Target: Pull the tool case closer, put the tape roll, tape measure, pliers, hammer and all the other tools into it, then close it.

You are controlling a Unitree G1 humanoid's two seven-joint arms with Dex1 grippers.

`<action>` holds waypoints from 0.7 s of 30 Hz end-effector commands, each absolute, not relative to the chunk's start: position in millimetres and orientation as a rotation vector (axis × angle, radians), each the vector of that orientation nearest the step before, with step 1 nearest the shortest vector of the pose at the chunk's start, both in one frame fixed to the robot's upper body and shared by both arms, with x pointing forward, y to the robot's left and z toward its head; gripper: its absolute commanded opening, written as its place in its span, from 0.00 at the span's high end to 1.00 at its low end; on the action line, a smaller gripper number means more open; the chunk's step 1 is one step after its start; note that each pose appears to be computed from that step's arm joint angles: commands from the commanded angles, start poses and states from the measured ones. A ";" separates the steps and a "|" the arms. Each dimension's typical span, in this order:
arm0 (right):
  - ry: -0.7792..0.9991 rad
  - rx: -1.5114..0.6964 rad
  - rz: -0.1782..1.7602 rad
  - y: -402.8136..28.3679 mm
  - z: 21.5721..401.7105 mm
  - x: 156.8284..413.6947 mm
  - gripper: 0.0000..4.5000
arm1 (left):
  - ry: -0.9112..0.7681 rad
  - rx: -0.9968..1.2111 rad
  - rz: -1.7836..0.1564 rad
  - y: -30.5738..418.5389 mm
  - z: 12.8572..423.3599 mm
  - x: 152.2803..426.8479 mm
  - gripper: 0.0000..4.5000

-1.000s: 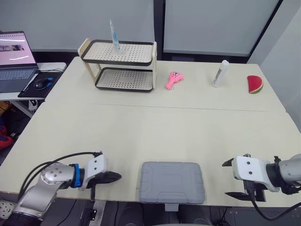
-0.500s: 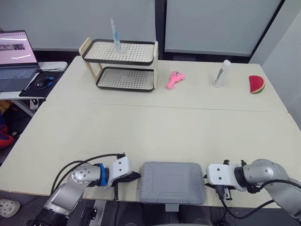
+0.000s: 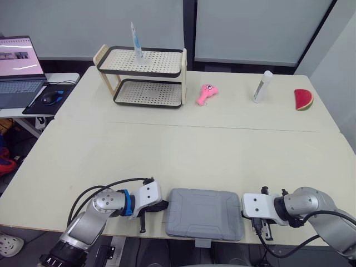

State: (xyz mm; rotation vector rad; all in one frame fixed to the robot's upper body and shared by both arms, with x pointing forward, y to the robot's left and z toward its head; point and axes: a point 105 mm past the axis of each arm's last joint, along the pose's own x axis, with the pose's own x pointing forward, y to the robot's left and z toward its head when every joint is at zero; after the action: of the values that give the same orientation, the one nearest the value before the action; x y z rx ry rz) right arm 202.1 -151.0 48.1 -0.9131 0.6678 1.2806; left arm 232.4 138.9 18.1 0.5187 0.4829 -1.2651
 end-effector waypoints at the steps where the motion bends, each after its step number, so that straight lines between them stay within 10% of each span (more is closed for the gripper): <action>1: 0.611 -0.908 1.303 -141.9 58.8 202.3 1.00 | 0.433 0.533 -1.296 134.5 27.6 229.7 1.00; 21: 0.587 -0.884 1.162 -240.8 144.1 197.4 1.00 | 0.411 0.620 -0.976 259.8 114.2 256.6 1.00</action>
State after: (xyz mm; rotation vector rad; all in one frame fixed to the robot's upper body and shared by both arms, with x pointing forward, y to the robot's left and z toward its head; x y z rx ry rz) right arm 198.9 -236.4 131.6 -0.8656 0.6057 1.1545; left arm 255.0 255.6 102.5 0.6094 0.4293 -0.9966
